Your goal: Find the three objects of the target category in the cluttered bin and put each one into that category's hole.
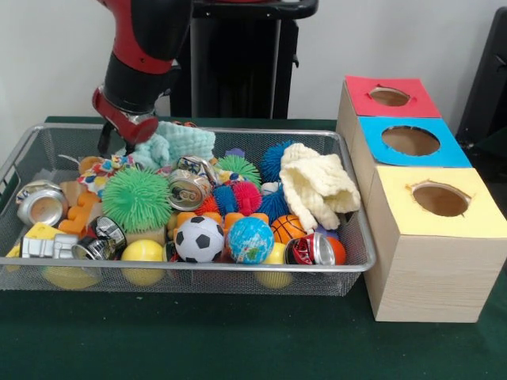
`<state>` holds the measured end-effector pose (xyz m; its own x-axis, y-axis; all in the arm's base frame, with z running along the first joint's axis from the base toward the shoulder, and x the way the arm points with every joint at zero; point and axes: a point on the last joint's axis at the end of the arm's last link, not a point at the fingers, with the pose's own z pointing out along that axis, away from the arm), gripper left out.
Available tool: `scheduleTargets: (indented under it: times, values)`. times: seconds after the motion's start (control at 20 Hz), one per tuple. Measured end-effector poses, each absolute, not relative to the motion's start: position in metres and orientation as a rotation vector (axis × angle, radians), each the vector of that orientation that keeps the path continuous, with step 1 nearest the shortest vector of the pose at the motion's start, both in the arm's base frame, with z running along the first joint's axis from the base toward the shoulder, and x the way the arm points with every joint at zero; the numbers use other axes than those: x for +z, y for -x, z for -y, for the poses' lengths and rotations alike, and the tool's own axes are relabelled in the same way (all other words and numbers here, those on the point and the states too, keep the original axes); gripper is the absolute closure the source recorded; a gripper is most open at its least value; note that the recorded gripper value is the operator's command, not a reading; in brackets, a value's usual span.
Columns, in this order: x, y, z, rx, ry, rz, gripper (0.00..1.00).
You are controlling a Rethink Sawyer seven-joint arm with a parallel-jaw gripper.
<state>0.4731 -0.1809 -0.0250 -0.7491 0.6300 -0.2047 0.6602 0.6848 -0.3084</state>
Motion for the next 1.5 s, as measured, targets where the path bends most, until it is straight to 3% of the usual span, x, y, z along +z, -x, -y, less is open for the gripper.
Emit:
scheduleTargets:
  times: [0.6,1.5]
  values:
    - [-0.025,-0.457,0.225,-0.560,-1.225,-2.781,0.00]
    - [-0.058,-0.458,0.261,-0.388,-1.252,-2.681,0.00]
